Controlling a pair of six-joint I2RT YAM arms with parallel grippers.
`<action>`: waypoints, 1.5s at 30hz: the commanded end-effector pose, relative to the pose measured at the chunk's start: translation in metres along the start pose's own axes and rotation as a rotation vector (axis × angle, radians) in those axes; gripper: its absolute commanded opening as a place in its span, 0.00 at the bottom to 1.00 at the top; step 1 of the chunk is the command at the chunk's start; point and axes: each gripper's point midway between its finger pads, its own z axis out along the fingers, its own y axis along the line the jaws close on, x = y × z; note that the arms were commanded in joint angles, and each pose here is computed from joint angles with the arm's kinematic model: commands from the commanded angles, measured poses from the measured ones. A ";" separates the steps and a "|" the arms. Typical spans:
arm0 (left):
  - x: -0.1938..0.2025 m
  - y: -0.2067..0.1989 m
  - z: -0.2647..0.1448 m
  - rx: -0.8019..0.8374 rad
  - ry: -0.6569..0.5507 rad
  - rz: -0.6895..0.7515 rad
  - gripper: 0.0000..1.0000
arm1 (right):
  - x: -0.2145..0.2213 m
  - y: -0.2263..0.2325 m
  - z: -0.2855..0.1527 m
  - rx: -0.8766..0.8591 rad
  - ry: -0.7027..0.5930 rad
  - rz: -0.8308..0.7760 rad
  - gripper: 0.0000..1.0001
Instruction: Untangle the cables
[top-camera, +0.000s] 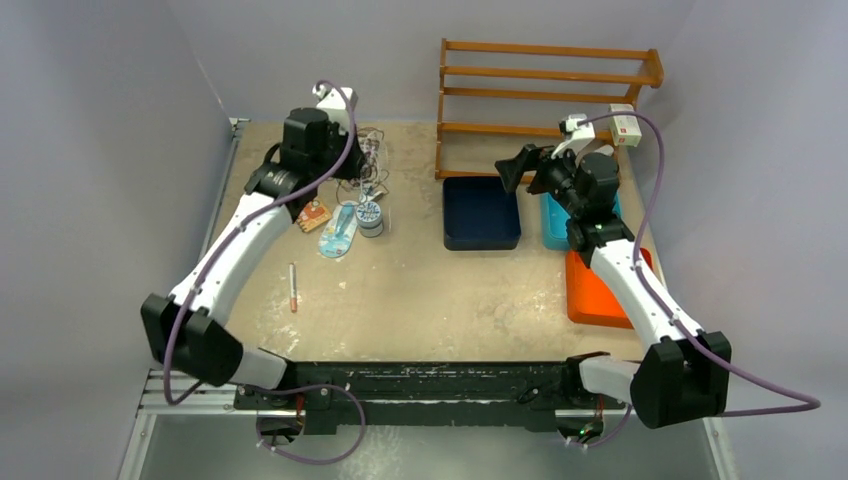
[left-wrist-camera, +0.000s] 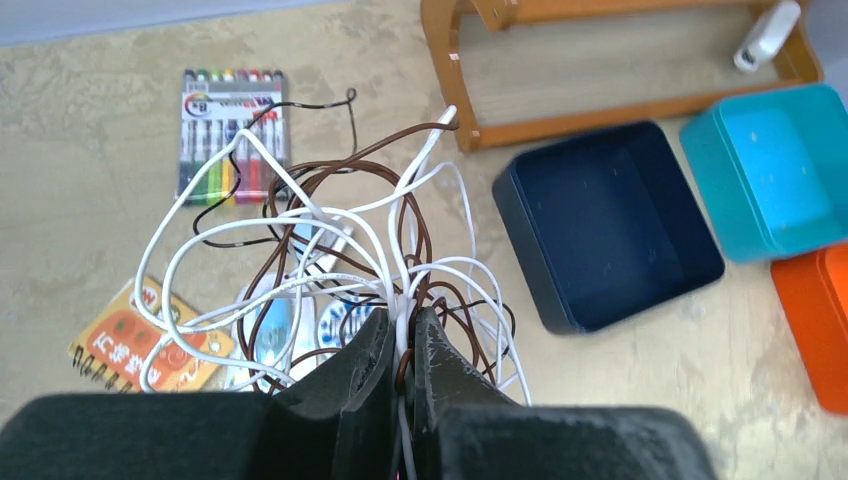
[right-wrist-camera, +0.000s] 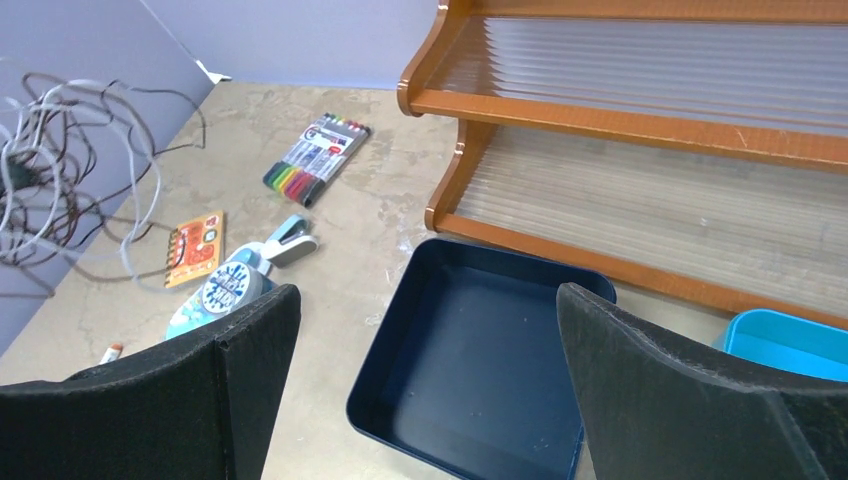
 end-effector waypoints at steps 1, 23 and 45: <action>0.023 -0.016 -0.031 0.031 0.010 0.053 0.00 | -0.028 0.011 -0.009 -0.036 -0.115 -0.009 0.99; 0.174 -0.061 0.002 -0.066 0.107 -0.016 0.01 | -0.017 -0.013 -0.019 0.094 -0.147 0.033 0.99; 0.143 0.020 -0.021 -0.214 -0.023 -0.307 0.62 | 0.050 0.085 -0.015 -0.268 0.085 -0.180 0.99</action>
